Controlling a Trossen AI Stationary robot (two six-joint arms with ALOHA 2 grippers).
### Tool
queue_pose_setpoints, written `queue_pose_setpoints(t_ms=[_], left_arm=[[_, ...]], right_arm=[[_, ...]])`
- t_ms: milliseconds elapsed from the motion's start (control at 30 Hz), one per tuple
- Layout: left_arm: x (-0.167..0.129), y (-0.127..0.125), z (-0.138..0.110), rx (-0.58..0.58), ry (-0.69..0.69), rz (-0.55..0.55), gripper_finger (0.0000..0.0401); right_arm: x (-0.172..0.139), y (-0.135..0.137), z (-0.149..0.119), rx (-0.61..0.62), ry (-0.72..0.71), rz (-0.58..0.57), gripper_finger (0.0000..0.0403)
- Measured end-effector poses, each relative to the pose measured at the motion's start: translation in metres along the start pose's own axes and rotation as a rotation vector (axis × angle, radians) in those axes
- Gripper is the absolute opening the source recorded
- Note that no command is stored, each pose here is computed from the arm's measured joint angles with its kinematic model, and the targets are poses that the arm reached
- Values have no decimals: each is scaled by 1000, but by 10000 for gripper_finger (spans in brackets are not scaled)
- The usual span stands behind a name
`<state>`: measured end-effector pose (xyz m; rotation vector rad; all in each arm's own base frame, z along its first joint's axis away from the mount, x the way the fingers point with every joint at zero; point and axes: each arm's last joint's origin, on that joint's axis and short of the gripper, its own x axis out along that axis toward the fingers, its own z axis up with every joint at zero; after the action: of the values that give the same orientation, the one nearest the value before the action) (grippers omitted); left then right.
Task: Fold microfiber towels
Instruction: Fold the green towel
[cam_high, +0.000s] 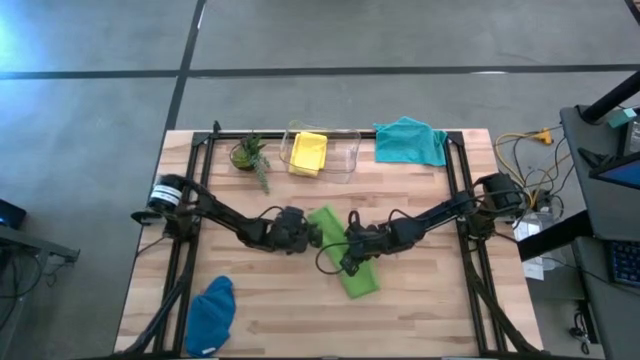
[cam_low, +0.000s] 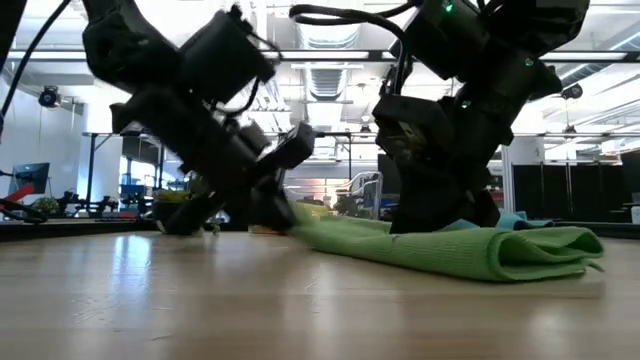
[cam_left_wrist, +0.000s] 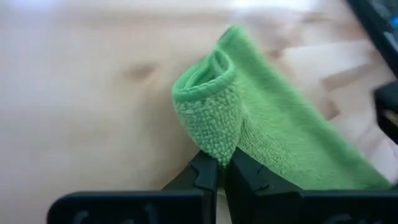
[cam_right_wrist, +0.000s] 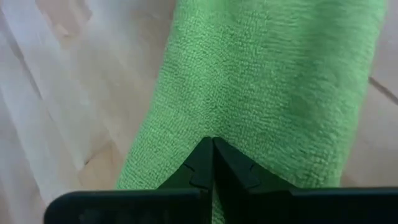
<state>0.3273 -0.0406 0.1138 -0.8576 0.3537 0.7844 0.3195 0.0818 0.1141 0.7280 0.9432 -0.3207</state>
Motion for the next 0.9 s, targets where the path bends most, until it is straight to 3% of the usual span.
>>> queue_pose_setpoints(t_ms=[200, 367, 600, 733, 900], left_arm=[[-3, -28, 13, 285, -83, -110, 0], [-5, -37, 15, 360, -95, -147, 0], [-7, -38, 13, 486, -98, -159, 0], [-8, -41, 13, 601, -111, -169, 0], [-9, -44, 14, 663, -121, -176, 0]], right_arm=[[0, 0, -1, 14, 7, -1, 8], [-11, 1, 0, 16, 10, -2, 9], [-64, 2, 9, 10, -105, -74, 9], [-88, 2, 13, 11, -130, -55, 9], [-83, -1, 13, 28, -128, -71, 9]])
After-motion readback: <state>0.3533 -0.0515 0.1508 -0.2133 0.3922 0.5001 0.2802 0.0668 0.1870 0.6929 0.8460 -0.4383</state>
